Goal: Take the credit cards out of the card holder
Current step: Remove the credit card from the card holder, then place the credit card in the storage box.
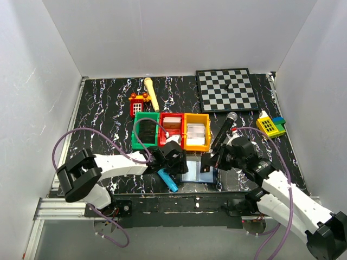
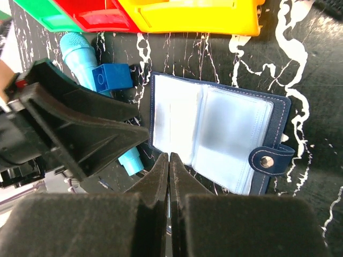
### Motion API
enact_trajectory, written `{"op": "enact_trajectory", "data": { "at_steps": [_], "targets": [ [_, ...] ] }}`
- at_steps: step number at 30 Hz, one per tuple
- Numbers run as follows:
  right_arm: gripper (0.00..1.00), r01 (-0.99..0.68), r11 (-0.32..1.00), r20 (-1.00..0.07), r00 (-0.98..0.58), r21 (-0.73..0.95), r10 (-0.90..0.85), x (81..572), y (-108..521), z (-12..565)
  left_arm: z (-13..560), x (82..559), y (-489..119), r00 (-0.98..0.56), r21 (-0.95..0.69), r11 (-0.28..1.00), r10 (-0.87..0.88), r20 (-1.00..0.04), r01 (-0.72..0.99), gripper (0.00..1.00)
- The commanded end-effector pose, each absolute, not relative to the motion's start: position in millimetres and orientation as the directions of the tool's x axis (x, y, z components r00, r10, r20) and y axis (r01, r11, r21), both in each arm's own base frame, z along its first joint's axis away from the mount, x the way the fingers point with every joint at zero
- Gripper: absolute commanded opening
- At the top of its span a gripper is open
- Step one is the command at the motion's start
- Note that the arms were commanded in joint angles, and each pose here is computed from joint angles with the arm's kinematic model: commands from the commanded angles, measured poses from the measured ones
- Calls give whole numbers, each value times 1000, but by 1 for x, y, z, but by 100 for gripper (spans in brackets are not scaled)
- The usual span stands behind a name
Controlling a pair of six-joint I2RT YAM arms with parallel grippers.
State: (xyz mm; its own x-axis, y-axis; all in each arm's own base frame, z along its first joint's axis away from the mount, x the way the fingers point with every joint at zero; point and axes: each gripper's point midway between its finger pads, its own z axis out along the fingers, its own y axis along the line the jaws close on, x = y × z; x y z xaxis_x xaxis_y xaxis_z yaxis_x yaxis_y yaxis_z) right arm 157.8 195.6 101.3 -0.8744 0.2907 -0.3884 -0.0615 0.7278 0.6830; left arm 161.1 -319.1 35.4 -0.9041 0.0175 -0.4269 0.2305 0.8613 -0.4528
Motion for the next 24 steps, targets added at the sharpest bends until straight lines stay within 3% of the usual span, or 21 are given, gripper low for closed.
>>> {"op": "enact_trajectory", "data": {
  "at_steps": [1,7,11,13,14,16,19,24],
  "targets": [
    [1,-128,762,-487,-831,635,267,167,187,134,113,174,-345,-801,-490,790,2,-599,368,57],
    [1,-370,671,-606,-782,642,149,163,207,183,202,179,-347,-669,-577,661,-150,-728,479,63],
    [1,-615,471,-701,-713,633,11,136,229,224,265,158,-310,-372,-502,437,-352,-859,746,61],
    [1,-680,329,-687,-718,656,-115,111,239,239,287,149,-284,-316,-506,391,-455,-832,769,76],
    [1,-694,261,-677,-717,671,-165,99,243,247,292,146,-276,-304,-492,394,-450,-840,777,85],
    [1,-733,173,-692,-679,658,-244,83,248,257,305,130,-268,-254,-405,366,-396,-883,838,93],
    [1,-814,109,-743,-569,571,-353,61,258,270,312,106,-272,-240,-326,273,-305,-922,905,95],
    [1,-824,64,-719,-527,563,-453,47,281,268,312,93,-289,-275,-309,161,-203,-940,937,92]
  ]
}}
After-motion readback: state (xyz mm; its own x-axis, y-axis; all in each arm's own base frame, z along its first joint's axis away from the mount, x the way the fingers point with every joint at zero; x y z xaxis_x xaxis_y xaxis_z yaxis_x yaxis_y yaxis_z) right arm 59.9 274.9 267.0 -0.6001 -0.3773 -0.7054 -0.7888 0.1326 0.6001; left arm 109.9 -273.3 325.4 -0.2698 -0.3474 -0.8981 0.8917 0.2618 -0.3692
